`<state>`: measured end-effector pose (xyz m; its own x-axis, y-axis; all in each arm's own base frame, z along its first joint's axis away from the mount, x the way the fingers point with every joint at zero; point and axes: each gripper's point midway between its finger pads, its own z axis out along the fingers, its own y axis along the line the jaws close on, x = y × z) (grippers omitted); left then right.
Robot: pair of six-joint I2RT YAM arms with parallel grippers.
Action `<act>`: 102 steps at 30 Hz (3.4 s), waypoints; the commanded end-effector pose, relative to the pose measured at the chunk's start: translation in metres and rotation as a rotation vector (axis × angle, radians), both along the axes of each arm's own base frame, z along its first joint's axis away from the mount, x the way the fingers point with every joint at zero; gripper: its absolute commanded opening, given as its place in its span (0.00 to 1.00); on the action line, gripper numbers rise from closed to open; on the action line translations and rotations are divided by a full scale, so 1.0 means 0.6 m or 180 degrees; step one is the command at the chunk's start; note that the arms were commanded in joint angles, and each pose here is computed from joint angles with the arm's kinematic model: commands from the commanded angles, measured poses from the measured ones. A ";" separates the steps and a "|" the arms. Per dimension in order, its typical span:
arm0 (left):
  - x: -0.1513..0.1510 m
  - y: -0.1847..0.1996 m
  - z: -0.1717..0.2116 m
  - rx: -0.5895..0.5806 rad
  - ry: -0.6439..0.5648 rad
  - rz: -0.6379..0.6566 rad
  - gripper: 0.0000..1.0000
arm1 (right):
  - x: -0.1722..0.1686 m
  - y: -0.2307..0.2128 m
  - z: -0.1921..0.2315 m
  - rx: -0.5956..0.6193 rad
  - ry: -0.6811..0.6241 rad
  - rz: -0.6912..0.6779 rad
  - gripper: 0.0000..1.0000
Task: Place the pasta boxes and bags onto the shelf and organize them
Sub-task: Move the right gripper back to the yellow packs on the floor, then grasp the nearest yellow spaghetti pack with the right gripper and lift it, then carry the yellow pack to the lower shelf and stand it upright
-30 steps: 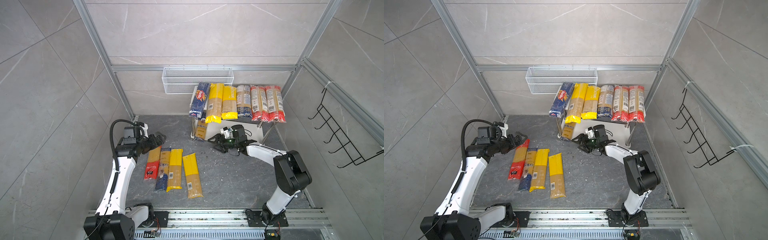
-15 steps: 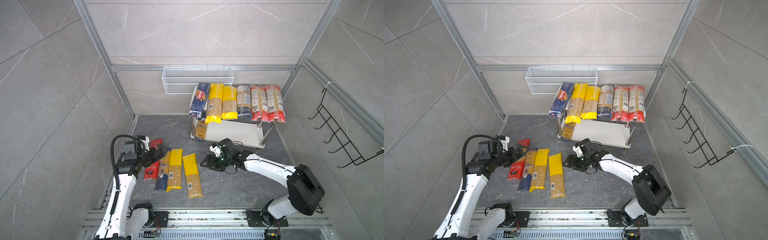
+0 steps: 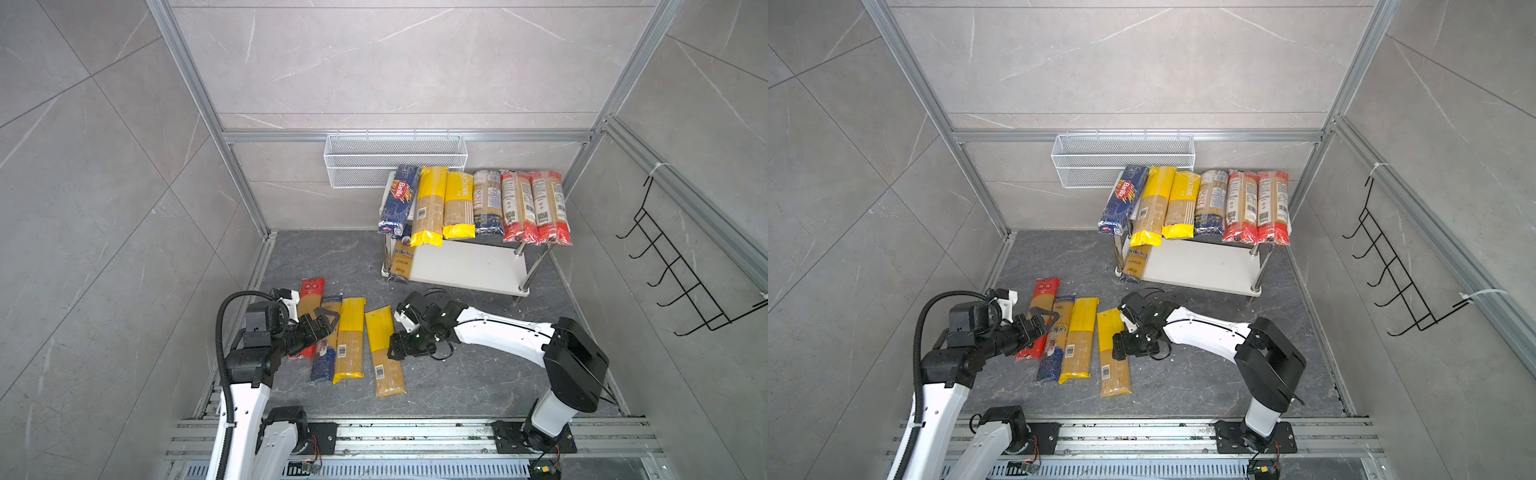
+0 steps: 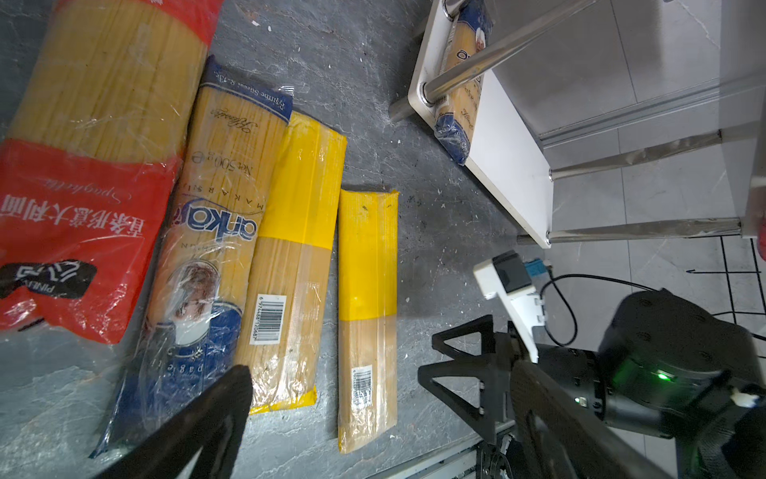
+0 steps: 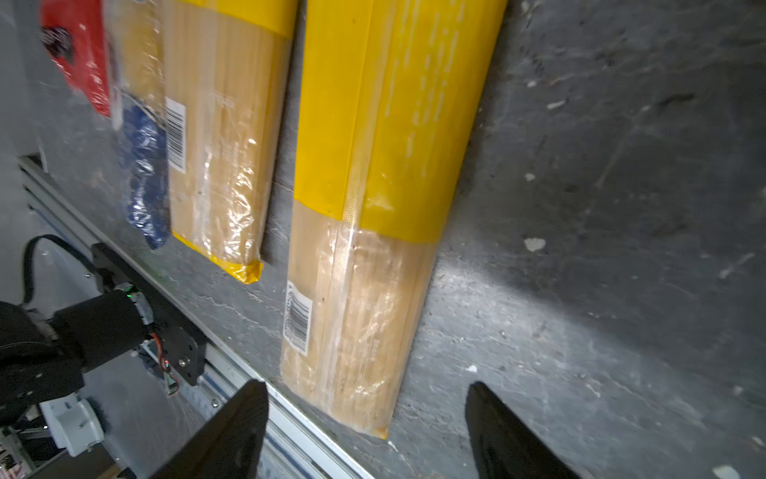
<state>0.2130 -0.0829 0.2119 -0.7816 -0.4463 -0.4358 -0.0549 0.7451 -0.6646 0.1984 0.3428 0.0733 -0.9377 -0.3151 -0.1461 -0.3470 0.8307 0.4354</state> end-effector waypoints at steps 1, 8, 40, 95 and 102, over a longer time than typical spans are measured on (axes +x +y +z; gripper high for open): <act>-0.024 -0.001 0.012 -0.0018 0.0073 0.0029 1.00 | 0.004 -0.009 -0.026 -0.0315 -0.0059 0.0051 0.79; -0.037 0.004 0.044 0.0057 0.0028 0.0075 1.00 | 0.003 0.018 -0.054 -0.0411 -0.0033 0.0137 0.79; -0.035 -0.002 0.074 0.0460 -0.0153 -0.0124 1.00 | -0.022 0.055 -0.157 -0.1385 0.0147 0.0164 0.48; 0.149 -0.036 0.043 0.0311 0.0065 -0.0174 1.00 | 0.007 -0.084 0.000 0.0550 0.0141 -0.0697 0.00; 0.181 -0.036 0.047 0.0351 0.0052 -0.0147 1.00 | 0.028 -0.103 0.028 0.0693 0.0076 -0.0737 0.00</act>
